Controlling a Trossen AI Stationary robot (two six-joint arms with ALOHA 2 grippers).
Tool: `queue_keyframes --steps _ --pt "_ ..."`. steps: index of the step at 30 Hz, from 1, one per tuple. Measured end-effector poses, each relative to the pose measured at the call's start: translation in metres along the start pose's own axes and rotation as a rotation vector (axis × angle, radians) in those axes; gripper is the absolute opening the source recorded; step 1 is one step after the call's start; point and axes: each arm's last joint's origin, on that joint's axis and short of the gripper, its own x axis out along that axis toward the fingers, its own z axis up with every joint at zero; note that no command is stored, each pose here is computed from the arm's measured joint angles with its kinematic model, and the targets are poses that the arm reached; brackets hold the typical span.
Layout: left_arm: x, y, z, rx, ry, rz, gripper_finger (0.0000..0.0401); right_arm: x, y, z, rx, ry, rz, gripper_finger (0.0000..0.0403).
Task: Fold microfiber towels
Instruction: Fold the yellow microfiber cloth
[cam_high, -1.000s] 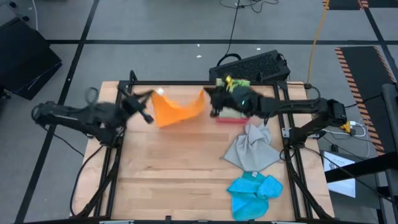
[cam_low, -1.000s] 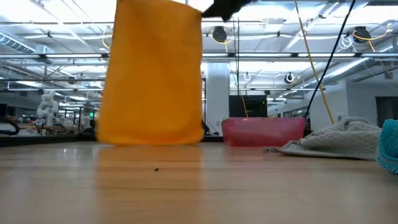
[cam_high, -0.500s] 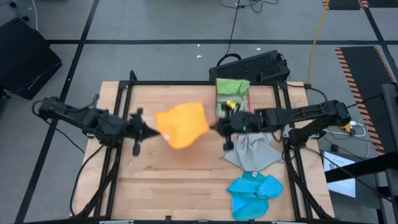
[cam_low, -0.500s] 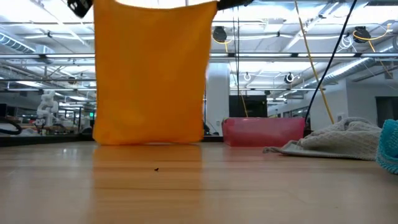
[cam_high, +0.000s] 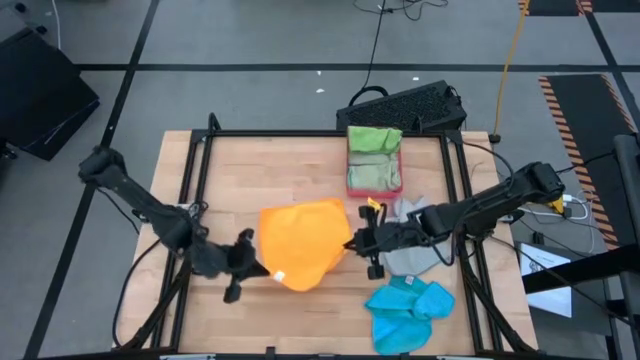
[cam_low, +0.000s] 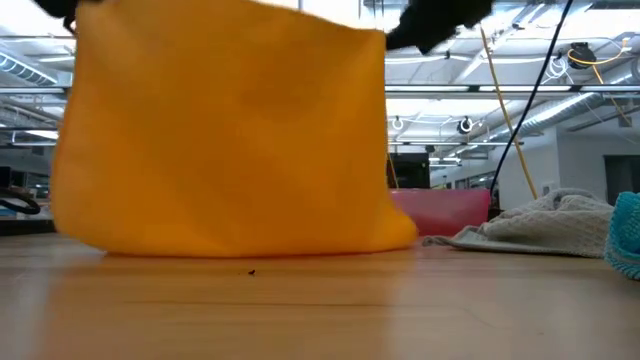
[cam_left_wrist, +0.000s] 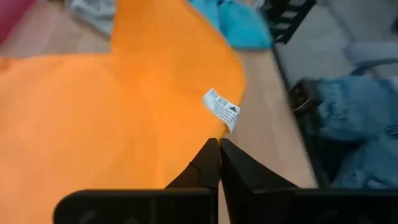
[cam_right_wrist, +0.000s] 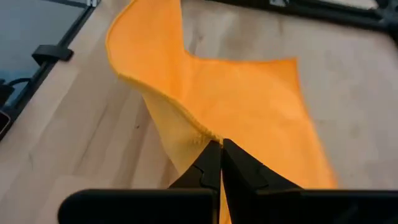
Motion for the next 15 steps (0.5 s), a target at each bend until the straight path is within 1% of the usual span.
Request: queue_keyframes --steps 5,9,13,15 --pt "0.022 -0.005 -0.015 0.0 0.042 0.114 0.0004 0.01 0.005 -0.031 0.066 0.025 0.009 0.0" --pt "0.032 -0.004 -0.02 0.005 0.027 0.214 0.0013 0.016 0.004 -0.05 0.082 0.042 0.004 0.0" --pt "0.032 0.004 -0.021 0.023 -0.008 0.352 0.0005 0.02 -0.008 -0.054 0.081 0.005 -0.028 0.0" --pt "0.031 0.01 -0.021 0.024 -0.029 0.444 0.0005 0.021 -0.016 -0.052 0.084 -0.008 -0.069 0.0"
